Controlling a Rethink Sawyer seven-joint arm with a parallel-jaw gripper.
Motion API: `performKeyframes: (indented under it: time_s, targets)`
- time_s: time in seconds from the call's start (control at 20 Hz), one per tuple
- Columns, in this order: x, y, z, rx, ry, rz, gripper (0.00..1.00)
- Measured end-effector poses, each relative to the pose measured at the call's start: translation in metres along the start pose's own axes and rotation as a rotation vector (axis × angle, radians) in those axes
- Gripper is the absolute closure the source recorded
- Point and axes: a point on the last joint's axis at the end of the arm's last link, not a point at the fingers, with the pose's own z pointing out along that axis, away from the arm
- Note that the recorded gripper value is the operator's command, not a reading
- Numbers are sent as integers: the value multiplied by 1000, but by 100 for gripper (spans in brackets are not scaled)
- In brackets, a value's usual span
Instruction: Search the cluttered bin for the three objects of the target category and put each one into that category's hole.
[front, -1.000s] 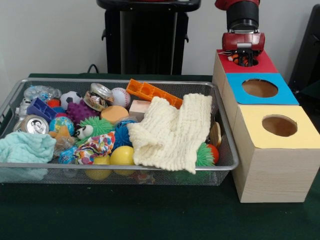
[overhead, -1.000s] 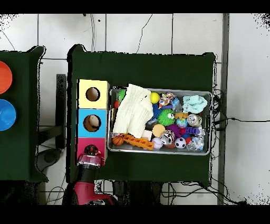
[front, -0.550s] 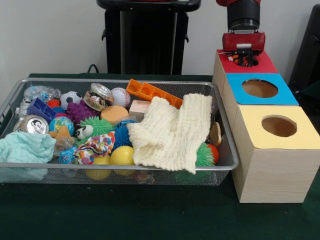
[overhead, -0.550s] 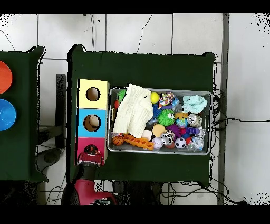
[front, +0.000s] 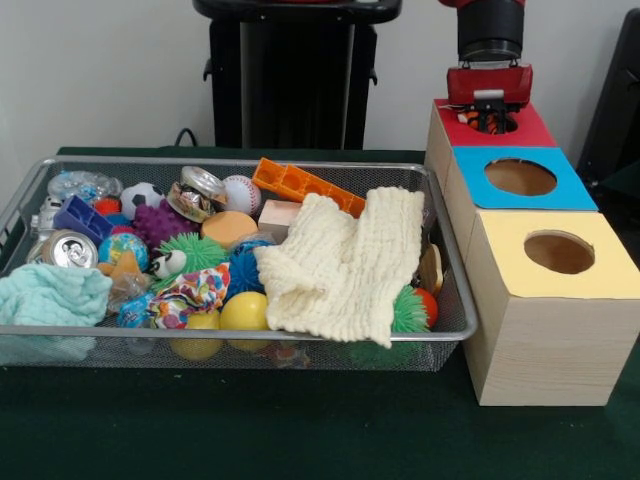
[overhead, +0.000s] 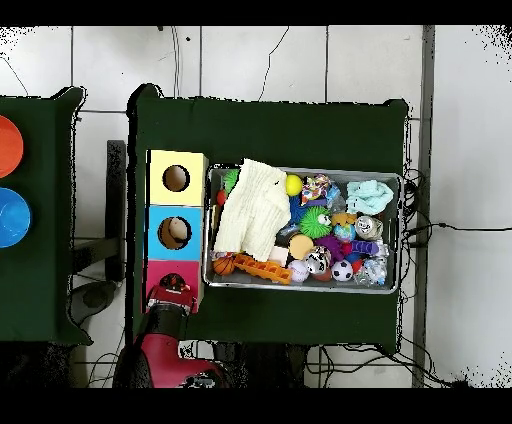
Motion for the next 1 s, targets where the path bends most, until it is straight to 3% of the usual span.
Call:
performKeyframes:
  time_s: [0.25, 0.5, 0.8, 1.0]
  targets:
    - [-1, 0, 0, 3, 12, 4, 100]
    - [-6, 1, 0, 28, 68, 25, 100]
    - [-23, 7, -1, 95, 251, 90, 100]
    - [-33, 9, -3, 117, 335, 113, 100]
